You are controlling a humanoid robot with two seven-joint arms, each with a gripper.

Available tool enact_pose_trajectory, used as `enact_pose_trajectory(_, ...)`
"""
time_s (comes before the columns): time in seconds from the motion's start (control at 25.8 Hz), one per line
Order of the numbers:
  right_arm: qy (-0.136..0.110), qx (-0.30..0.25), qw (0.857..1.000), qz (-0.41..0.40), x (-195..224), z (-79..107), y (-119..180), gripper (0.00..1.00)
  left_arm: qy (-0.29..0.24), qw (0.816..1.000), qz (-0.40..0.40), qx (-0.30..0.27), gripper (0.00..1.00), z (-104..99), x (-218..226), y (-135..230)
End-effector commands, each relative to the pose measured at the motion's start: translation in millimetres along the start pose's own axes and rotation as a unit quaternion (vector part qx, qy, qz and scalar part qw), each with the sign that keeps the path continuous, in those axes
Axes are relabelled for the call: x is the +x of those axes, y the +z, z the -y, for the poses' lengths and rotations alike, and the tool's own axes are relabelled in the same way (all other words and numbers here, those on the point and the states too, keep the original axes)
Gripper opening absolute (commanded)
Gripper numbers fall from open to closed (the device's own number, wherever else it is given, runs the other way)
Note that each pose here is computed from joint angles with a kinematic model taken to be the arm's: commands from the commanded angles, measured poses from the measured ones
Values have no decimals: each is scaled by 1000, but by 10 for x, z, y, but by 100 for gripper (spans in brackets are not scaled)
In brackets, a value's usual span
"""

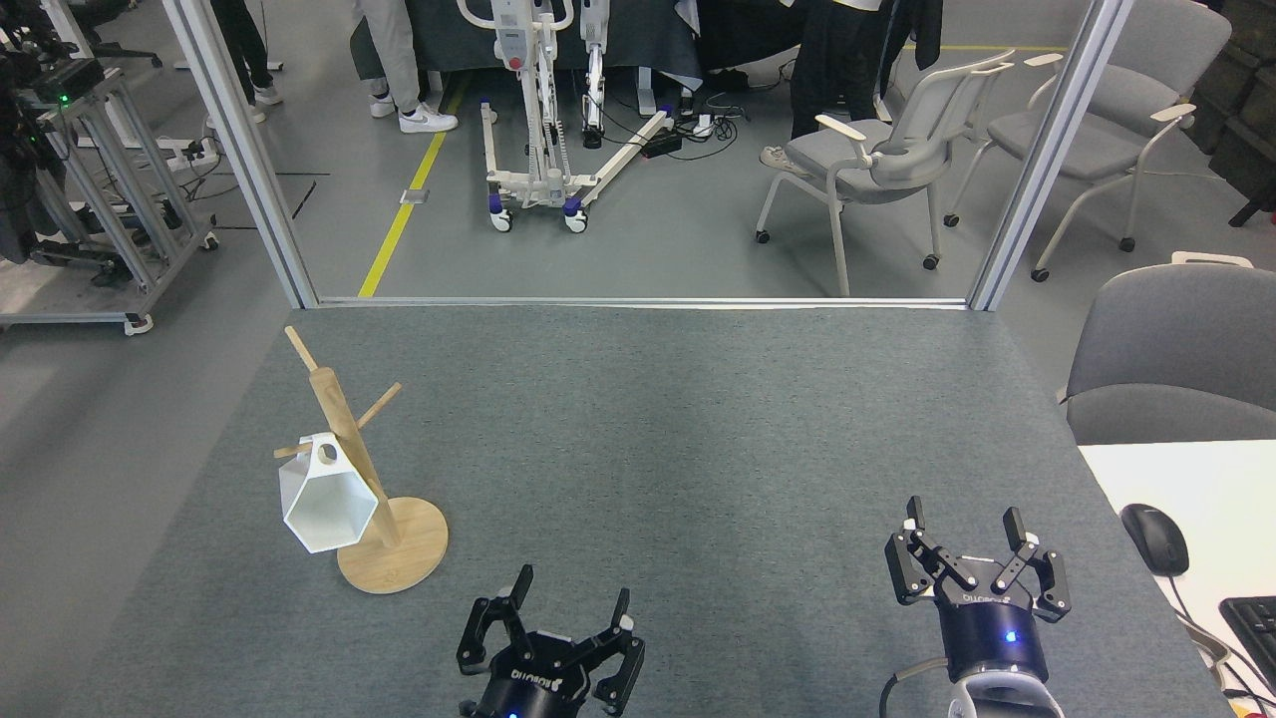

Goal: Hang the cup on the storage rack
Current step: 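Release the cup on the peg and pull the left gripper back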

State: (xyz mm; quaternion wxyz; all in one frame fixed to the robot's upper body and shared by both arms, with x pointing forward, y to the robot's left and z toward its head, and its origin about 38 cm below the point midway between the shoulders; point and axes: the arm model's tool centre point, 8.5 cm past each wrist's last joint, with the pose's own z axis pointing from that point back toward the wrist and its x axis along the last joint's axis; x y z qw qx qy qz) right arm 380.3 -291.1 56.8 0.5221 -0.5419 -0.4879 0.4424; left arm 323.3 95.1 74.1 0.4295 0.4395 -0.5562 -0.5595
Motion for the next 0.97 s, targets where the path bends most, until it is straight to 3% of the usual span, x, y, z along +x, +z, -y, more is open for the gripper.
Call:
enact_pose_trajectory(0.0,-13,0,1000,-3,-23,20,1,99,19,998,17,52,100,-341,60,-251)
enact_pose_trajectory(0.19,-42,4,999,-8,-32,9,6,99,27,995,-3,97,100,-611,-46,-481)
enact_pose_trajectory(0.43,-40,4,999,-12,-69,11,3,99,0,996,41,82,100,-549,-63,-655)
enact_pose_trajectory(0.58,-39,2,999,-13,-78,10,8,99,-12,997,24,66,100,-466,-221,-783)
enact_pose_trajectory(0.74,-41,2,999,-11,-60,8,9,99,-14,997,15,76,100,-574,-301,-876)
enact_pose_trajectory(0.93,-41,2,999,-12,-65,12,9,99,-10,999,-27,39,100,-469,-429,-843)
